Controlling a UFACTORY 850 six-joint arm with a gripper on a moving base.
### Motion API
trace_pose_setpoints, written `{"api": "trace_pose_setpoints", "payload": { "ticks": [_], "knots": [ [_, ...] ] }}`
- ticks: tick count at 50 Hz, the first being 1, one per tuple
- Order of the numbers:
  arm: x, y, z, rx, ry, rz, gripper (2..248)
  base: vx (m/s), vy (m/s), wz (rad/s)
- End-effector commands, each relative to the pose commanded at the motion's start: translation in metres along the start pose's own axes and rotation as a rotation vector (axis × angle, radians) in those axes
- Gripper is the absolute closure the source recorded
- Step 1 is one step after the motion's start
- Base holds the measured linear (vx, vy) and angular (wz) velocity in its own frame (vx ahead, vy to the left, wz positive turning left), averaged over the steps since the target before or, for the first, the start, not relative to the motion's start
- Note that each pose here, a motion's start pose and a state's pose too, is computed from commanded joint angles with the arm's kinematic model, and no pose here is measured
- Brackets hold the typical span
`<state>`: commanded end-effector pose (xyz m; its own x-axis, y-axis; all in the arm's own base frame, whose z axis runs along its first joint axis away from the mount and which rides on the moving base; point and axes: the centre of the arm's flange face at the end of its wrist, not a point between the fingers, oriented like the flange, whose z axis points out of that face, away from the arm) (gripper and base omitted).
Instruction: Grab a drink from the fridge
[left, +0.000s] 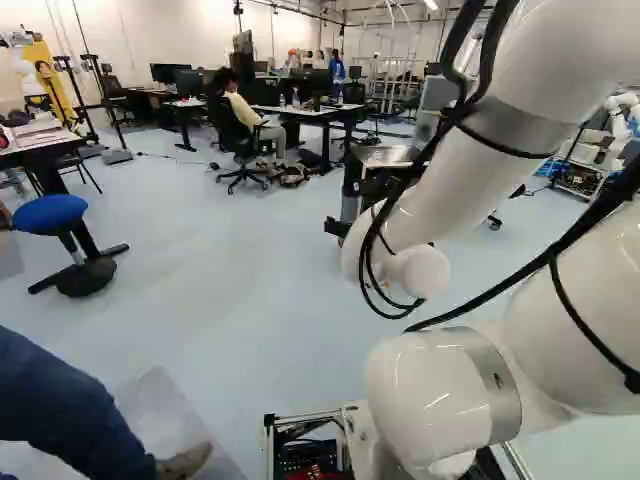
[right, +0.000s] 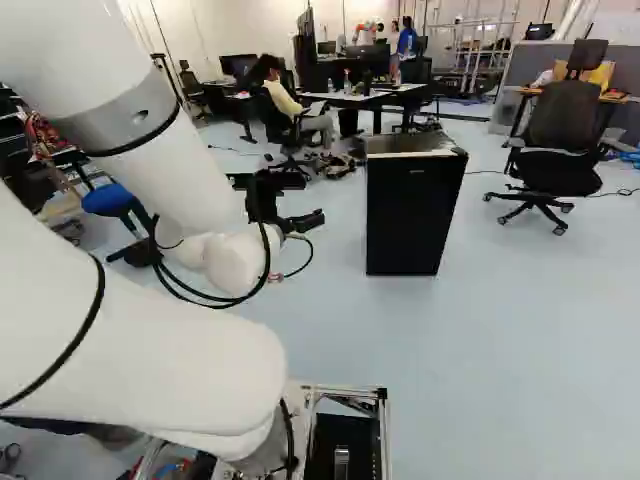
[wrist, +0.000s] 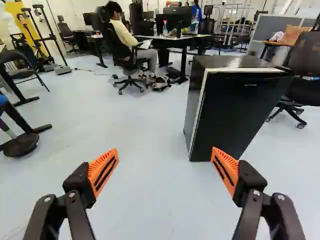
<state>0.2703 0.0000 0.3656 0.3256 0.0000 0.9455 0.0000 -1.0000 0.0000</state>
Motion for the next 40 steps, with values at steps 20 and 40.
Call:
{"api": "trace_pose_setpoints", "payload": {
  "ticks": [20, 40],
  "knots": [
    [0.0000, 0.0000, 0.0000, 0.000, 0.000, 0.000, 3, 0.000, 0.000, 0.000],
    [0.0000, 0.0000, 0.0000, 0.000, 0.000, 0.000, 3, -0.002, 0.000, -0.008]
  ]
}}
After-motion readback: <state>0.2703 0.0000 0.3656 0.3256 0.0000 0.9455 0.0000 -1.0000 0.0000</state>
